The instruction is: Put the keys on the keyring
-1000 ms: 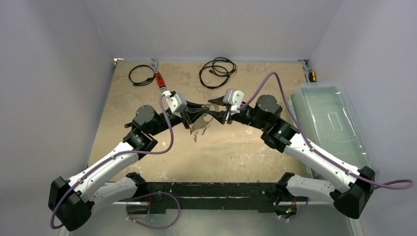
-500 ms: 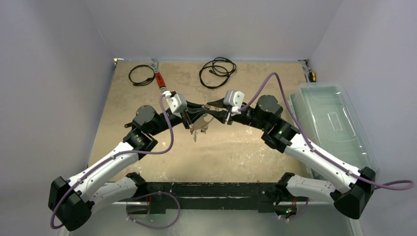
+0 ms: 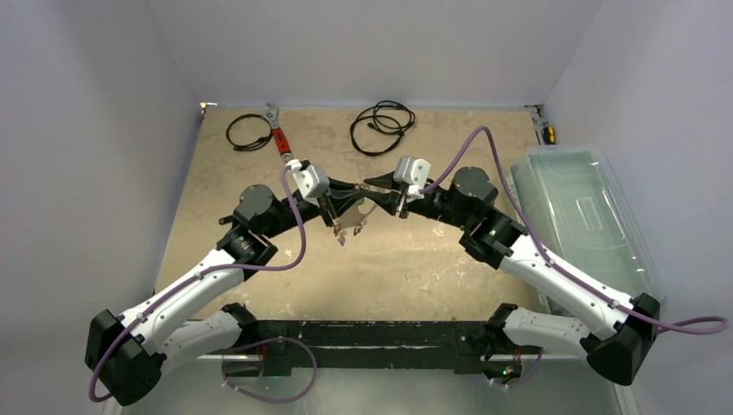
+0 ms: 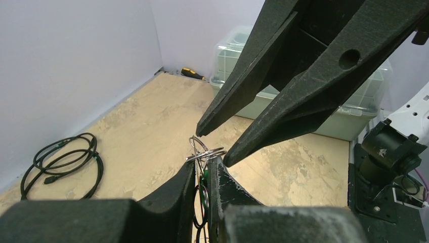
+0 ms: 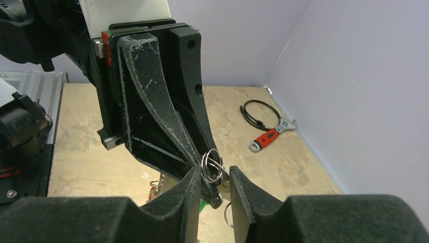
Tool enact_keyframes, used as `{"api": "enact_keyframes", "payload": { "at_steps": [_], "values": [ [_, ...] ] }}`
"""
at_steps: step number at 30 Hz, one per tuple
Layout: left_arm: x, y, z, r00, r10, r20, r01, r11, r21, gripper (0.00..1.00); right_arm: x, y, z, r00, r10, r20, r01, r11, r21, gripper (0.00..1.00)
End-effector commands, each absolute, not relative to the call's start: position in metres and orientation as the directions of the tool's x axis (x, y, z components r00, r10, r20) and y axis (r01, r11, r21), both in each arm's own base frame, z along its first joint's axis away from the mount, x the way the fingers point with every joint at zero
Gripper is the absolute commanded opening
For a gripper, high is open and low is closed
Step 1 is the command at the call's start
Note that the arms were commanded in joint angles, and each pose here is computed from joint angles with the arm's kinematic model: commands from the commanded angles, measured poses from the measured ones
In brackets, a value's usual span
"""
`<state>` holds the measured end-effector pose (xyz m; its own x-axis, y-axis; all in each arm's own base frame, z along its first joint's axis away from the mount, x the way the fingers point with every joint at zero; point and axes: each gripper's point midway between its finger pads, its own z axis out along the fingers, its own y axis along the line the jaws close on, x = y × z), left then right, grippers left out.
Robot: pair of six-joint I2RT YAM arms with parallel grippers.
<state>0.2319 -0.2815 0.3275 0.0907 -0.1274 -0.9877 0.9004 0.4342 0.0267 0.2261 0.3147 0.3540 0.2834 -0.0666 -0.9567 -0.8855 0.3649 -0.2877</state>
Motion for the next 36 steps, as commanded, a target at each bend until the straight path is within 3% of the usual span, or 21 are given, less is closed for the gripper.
{"api": "enact_keyframes", "payload": {
  "at_steps": [1, 9, 21, 30, 36],
  "values": [
    [0.225, -0.284, 0.345, 0.127, -0.166, -0.978, 0.914, 0.402, 0.050, 0.00, 0.235, 0.310, 0.396, 0.355, -0.003, -0.935, -0.841, 0.436, -0.321, 0.30],
    [0.224, -0.284, 0.345, 0.127, -0.168, -0.978, 0.916, 0.398, 0.051, 0.00, 0.239, 0.311, 0.403, 0.365, -0.011, -0.931, -0.835, 0.440, -0.332, 0.27],
    [0.231, -0.277, 0.349, 0.143, -0.174, -0.974, 0.890, 0.454, 0.050, 0.00, 0.231, 0.322, 0.362, 0.263, -0.127, -0.956, -0.901, 0.321, -0.291, 0.28],
    [0.238, -0.274, 0.347, 0.145, -0.164, -0.976, 0.869, 0.492, 0.046, 0.00, 0.208, 0.305, 0.400, 0.329, 0.002, -0.944, -0.886, 0.346, -0.308, 0.47],
    [0.237, -0.275, 0.346, 0.145, -0.160, -0.976, 0.874, 0.484, 0.051, 0.00, 0.211, 0.312, 0.376, 0.308, -0.076, -0.948, -0.901, 0.297, -0.316, 0.50]
  ]
}}
